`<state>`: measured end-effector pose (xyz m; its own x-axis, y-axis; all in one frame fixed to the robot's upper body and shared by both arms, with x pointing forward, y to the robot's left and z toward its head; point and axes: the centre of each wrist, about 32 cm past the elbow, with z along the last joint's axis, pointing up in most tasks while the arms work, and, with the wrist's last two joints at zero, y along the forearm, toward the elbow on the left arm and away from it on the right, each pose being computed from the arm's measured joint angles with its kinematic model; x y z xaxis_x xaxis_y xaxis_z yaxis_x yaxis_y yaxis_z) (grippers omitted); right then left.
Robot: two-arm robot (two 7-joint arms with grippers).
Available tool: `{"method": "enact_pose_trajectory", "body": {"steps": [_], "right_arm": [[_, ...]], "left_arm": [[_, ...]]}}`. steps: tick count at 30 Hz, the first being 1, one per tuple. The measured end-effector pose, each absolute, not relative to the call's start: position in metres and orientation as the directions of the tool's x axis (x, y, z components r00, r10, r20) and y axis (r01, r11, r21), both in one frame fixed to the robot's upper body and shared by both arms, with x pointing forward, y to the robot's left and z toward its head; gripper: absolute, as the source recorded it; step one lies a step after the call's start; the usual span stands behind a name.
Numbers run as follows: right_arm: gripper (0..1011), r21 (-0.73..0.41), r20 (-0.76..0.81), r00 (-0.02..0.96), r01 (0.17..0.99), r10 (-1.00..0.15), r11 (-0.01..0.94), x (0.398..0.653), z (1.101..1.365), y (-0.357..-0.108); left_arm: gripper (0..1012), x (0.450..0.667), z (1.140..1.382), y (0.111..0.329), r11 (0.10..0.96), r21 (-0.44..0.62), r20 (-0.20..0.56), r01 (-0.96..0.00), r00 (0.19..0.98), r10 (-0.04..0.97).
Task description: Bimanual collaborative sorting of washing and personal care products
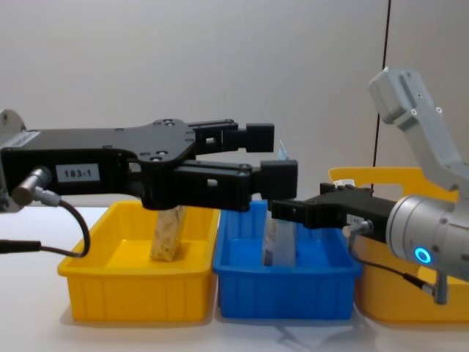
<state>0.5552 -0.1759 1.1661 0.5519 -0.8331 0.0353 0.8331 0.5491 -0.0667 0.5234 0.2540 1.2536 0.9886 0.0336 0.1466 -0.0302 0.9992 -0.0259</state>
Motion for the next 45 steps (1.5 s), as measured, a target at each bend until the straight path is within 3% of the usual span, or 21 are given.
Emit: {"method": "enact_pose_trajectory", "body": {"steps": [32,45], "right_arm": [[1003,-0.076,0.055,0.567,0.823,-0.822,0.563,0.592,1.161,-0.16],[683,-0.073,0.057,0.559,0.829,-0.827,0.555,0.596,1.162,-0.16]], "left_arm": [[1001,0.523,1.254,0.254,0.999,-0.026,0.147,-0.03,0.989,0.034],[1001,0.523,1.254,0.254,0.999,-0.026,0.147,-0.03,0.989,0.034]]}}
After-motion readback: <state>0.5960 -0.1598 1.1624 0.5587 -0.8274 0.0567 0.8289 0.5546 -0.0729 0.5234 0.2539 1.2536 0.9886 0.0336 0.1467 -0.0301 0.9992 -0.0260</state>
